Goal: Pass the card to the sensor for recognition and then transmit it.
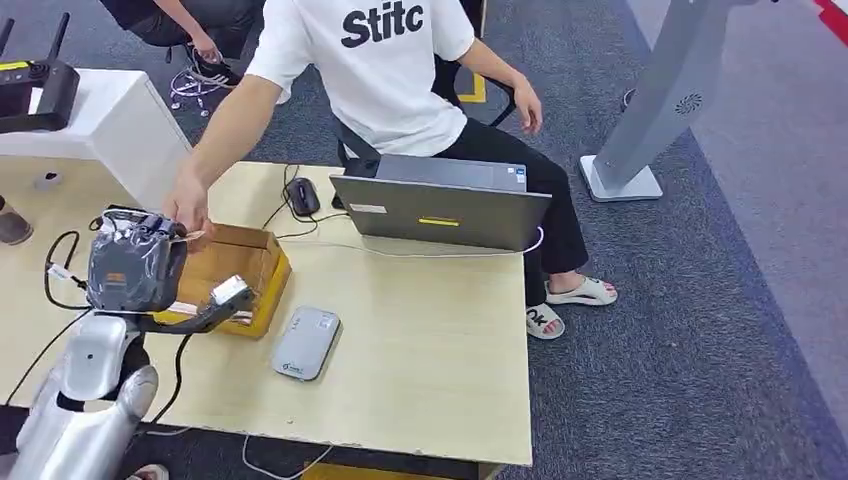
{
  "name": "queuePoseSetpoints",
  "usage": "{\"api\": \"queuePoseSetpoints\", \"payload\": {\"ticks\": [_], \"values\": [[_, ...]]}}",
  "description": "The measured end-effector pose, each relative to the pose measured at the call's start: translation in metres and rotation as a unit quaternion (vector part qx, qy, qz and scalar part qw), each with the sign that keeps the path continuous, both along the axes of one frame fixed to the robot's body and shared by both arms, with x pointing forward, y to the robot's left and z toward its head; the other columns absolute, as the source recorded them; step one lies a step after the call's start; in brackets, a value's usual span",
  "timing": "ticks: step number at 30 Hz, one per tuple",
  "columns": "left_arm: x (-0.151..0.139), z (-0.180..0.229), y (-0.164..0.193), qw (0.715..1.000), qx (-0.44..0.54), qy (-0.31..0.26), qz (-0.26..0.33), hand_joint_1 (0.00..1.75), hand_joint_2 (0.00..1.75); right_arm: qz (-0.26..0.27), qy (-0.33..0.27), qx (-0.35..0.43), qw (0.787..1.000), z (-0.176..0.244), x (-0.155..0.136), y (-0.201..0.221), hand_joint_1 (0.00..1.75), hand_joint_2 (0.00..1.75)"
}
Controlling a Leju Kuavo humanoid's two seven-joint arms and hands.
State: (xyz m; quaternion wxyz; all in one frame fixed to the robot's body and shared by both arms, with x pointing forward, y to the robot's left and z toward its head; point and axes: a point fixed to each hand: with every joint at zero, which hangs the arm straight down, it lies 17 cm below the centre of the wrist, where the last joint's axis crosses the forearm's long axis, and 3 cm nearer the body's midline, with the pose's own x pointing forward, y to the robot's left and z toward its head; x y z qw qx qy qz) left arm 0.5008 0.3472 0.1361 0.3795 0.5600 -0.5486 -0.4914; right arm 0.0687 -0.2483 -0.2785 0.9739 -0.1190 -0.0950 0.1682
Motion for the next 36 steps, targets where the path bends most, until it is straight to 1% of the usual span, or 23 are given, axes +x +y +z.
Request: {"api": "queuePoseSetpoints", "payload": {"ticks": [2,3,4,5,14,18,20,23,28,33,36], "values": [[0.0,0.006,0.005,1.0,0.003,-0.007,0.003,1.75,1.75,0.003,0.002,-0.003,1.0,0.0,-0.001,-0.001,0.0,1.75],[0.0,0.009,0.009,1.0,0.005,-0.01,0.004,0.1,1.75,0.004,0.003,-0.004,1.0,0.0,-0.001,-0.001,0.0,1.75],[0.0,0.01,0.011,1.0,0.005,-0.013,0.006,0.1,1.75,0.005,0.002,-0.005,1.0,0.0,-0.001,-0.002,0.0,1.75],[-0.001,0.011,0.013,1.0,0.004,-0.015,0.007,0.0,1.75,0.005,0.002,-0.007,1.0,0.0,-0.001,-0.002,0.0,1.75],[-0.018,0.027,0.024,0.997,-0.011,-0.075,0.018,0.0,1.75,0.009,0.001,-0.008,1.0,0.0,-0.001,-0.002,0.0,1.75],[-0.026,0.024,0.028,0.996,-0.02,-0.079,0.024,0.0,1.75,0.009,-0.001,-0.008,1.0,0.0,0.0,-0.002,0.0,1.75],[-0.032,0.024,0.027,0.996,-0.032,-0.081,0.015,0.0,1.75,0.007,0.0,-0.008,1.0,0.0,-0.001,-0.002,0.0,1.75],[-0.049,0.02,0.018,0.996,-0.048,-0.08,-0.004,0.0,1.75,0.002,0.005,-0.01,1.0,0.0,-0.005,-0.004,0.0,1.75],[-0.081,-0.014,-0.002,0.994,-0.104,0.015,-0.03,0.0,1.75,-0.023,0.012,-0.013,1.0,-0.001,-0.014,-0.004,0.0,1.75],[-0.103,-0.029,-0.011,0.982,-0.163,0.082,-0.058,0.0,1.75,-0.028,0.013,-0.011,0.999,-0.001,-0.018,-0.001,0.0,1.75],[-0.109,-0.032,-0.008,0.977,-0.174,0.102,-0.064,0.0,1.75,-0.026,0.012,-0.01,1.0,-0.001,-0.017,-0.001,0.0,1.75]]}}
